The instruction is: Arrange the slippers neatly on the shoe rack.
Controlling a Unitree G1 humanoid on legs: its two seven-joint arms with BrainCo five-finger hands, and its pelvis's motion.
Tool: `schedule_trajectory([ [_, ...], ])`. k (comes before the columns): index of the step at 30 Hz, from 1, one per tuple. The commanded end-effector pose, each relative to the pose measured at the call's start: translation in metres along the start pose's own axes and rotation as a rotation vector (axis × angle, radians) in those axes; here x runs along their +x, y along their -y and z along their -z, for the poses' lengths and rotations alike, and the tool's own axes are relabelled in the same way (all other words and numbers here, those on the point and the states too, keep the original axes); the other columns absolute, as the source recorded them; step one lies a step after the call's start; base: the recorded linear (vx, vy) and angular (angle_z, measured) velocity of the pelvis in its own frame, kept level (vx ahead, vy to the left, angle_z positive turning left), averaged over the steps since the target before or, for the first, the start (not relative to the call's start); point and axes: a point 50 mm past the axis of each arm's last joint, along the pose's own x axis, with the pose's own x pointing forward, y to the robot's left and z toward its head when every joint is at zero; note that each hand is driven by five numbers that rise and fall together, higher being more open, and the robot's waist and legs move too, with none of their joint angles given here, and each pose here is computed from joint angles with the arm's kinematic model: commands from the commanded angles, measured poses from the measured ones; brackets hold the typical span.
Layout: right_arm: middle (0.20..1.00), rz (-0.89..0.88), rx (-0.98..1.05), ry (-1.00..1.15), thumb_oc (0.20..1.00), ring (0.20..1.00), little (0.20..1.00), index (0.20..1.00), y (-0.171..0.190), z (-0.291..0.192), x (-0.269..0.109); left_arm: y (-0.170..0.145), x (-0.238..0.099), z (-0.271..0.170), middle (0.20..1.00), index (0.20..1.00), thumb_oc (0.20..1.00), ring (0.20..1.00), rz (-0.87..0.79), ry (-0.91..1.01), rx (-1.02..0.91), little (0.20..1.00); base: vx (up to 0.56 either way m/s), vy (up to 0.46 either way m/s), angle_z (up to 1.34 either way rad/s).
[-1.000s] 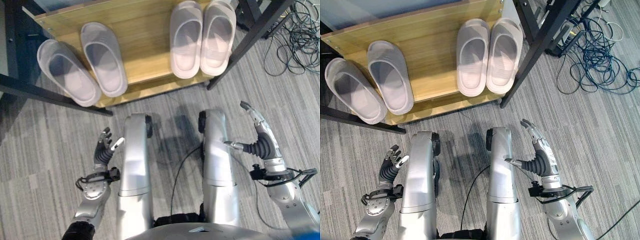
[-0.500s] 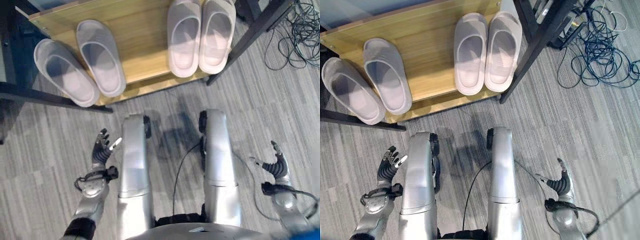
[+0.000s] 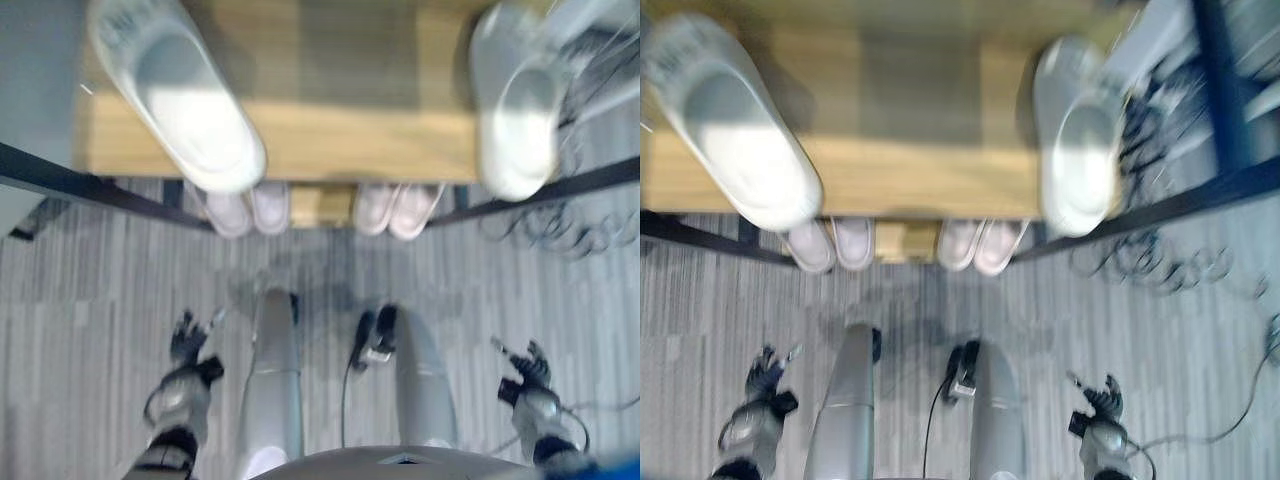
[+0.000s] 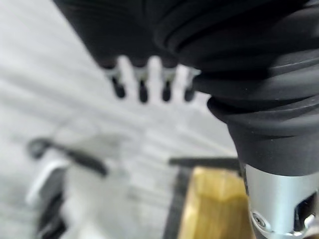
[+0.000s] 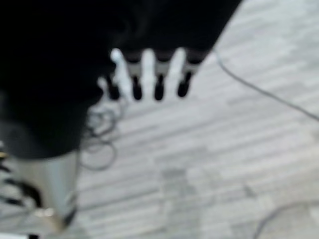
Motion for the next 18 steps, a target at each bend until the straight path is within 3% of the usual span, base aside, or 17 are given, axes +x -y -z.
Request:
schedule_trajectory([
  [1, 1.000, 0.015, -0.100, -0.094, 1.000, 1.000, 1.000, 1.000, 0.023, 0.030, -0.008, 0.000, -0.008, 0.016, 1.000, 1.000, 1.000, 1.000, 0.062, -0.050, 0.125, 1.000, 0.04, 0.009, 0.08],
  [8, 1.000, -0.060, -0.170, -0.146, 1.000, 1.000, 1.000, 1.000, 0.012, 0.043, -0.014, -0.012, -0.030, 0.067, 1.000, 1.000, 1.000, 1.000, 0.046, -0.276, 0.232, 1.000, 0.06, -0.016, 0.06],
  [14, 1.000, -0.097, -0.307, -0.190, 1.000, 1.000, 1.000, 1.000, 0.017, 0.059, -0.021, -0.001, -0.031, 0.069, 1.000, 1.000, 1.000, 1.000, 0.110, -0.259, 0.395, 1.000, 0.04, -0.031, 0.25],
  [18, 1.000, -0.090, -0.356, -0.175, 1.000, 1.000, 1.000, 1.000, 0.025, 0.050, -0.014, 0.009, -0.035, 0.074, 1.000, 1.000, 1.000, 1.000, 0.137, -0.259, 0.422, 1.000, -0.01, 0.210, 0.08],
])
